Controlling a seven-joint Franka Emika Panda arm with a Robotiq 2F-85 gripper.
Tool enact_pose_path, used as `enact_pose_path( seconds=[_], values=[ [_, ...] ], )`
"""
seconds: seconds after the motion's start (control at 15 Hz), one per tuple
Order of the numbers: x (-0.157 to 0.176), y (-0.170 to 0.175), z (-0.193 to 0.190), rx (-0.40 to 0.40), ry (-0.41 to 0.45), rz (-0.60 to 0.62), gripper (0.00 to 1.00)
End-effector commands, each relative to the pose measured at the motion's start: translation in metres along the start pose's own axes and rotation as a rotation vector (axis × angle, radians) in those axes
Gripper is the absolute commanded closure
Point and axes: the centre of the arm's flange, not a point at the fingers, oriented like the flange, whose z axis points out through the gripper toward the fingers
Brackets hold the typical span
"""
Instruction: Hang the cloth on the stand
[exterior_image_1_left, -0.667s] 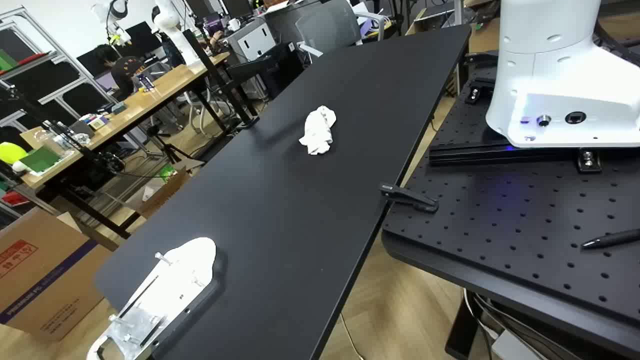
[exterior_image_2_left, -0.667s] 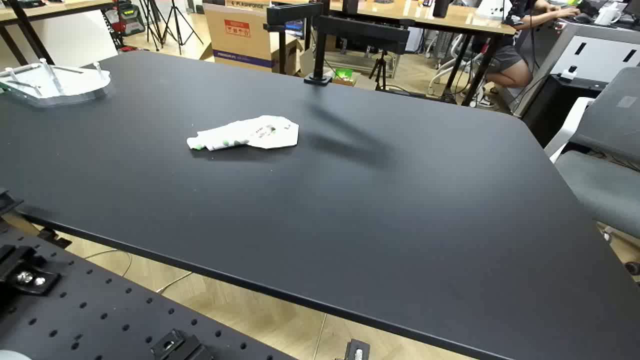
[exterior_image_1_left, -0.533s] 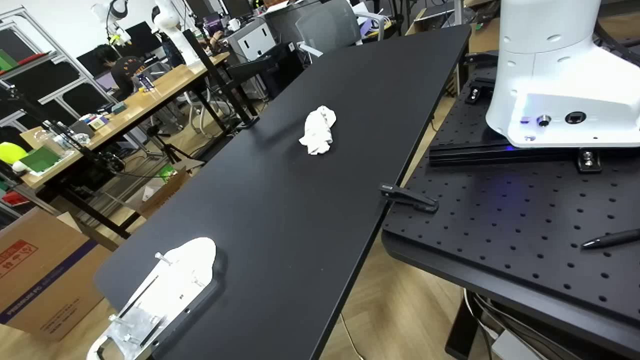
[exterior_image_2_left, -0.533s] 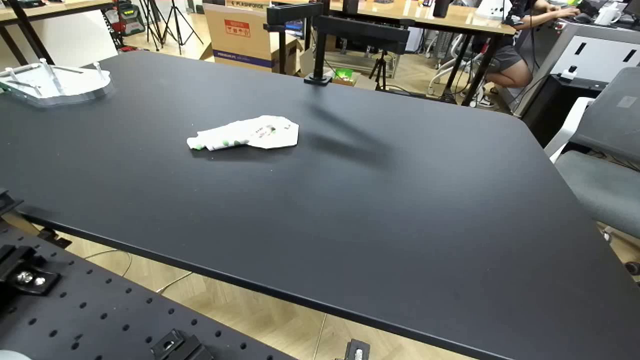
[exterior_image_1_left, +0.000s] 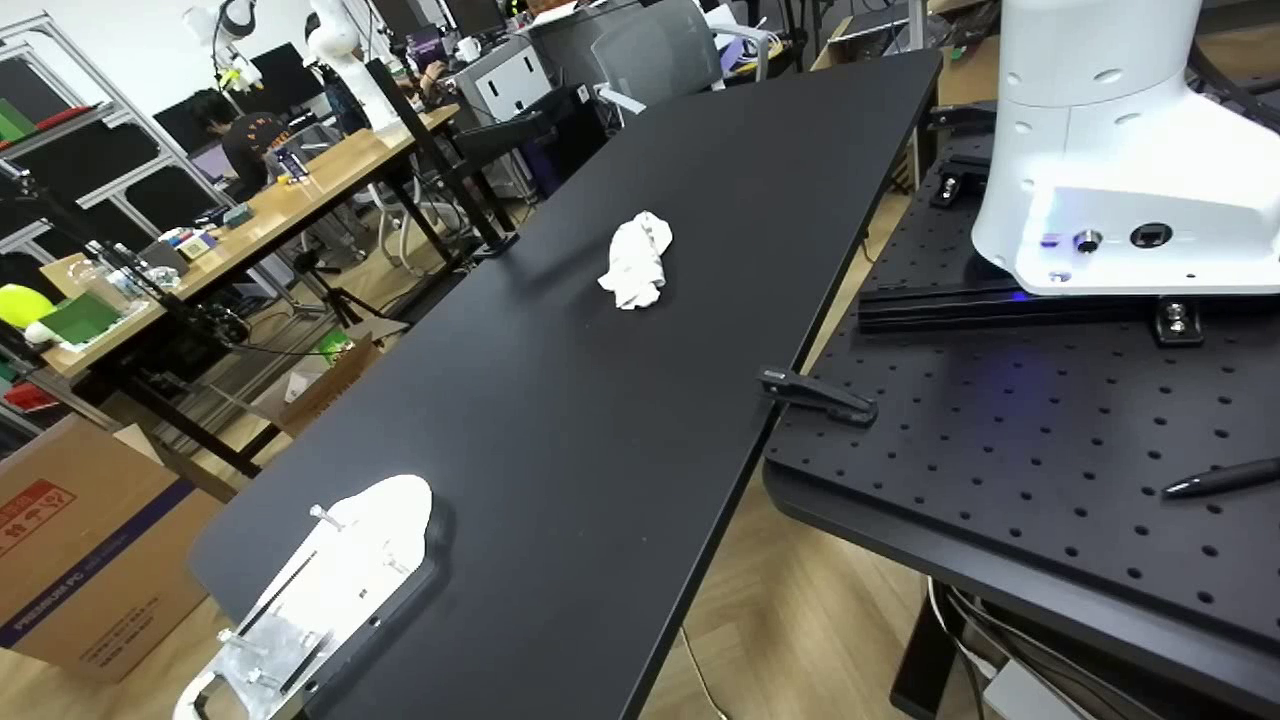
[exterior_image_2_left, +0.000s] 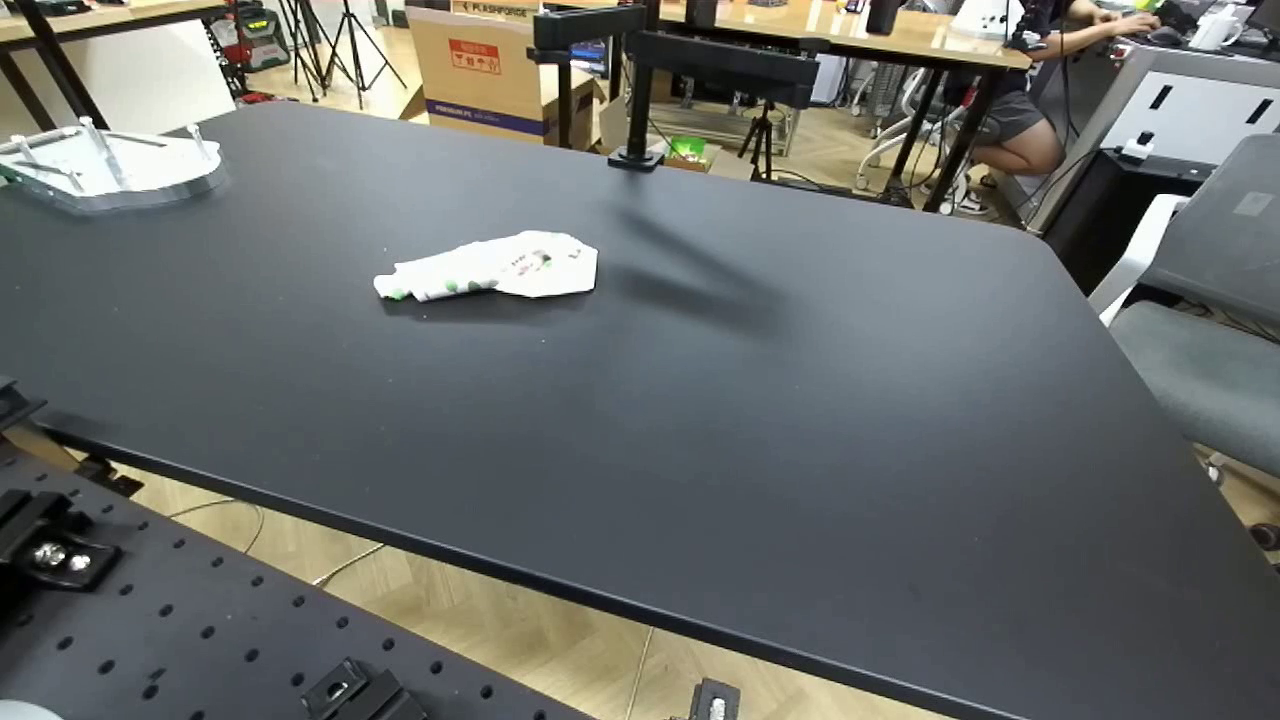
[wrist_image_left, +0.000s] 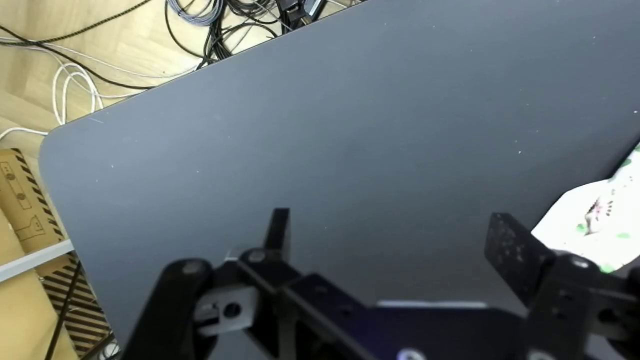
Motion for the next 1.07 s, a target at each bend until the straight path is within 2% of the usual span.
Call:
enact_pose_path(
  seconds=[0.0, 0.13, 0.27, 0.47, 0.87, 0.93, 1.0],
  values=[
    [0.005, -0.001, 0.000, -0.024, 0.011, 0.046, 0.00],
    [0.017, -0.014, 0.001, -0.054, 0.077, 0.049, 0.00],
    [0.035, -0.038, 0.002, -0.092, 0.184, 0.039, 0.00],
    [0.058, -0.088, 0.007, -0.056, 0.265, 0.034, 0.00],
    [0.060, -0.197, 0.040, 0.048, 0.231, -0.108, 0.00],
    [0.057, -0.209, 0.044, 0.051, 0.204, -0.119, 0.00],
    [0.052, -0.193, 0.043, 0.039, 0.221, -0.118, 0.00]
  ],
)
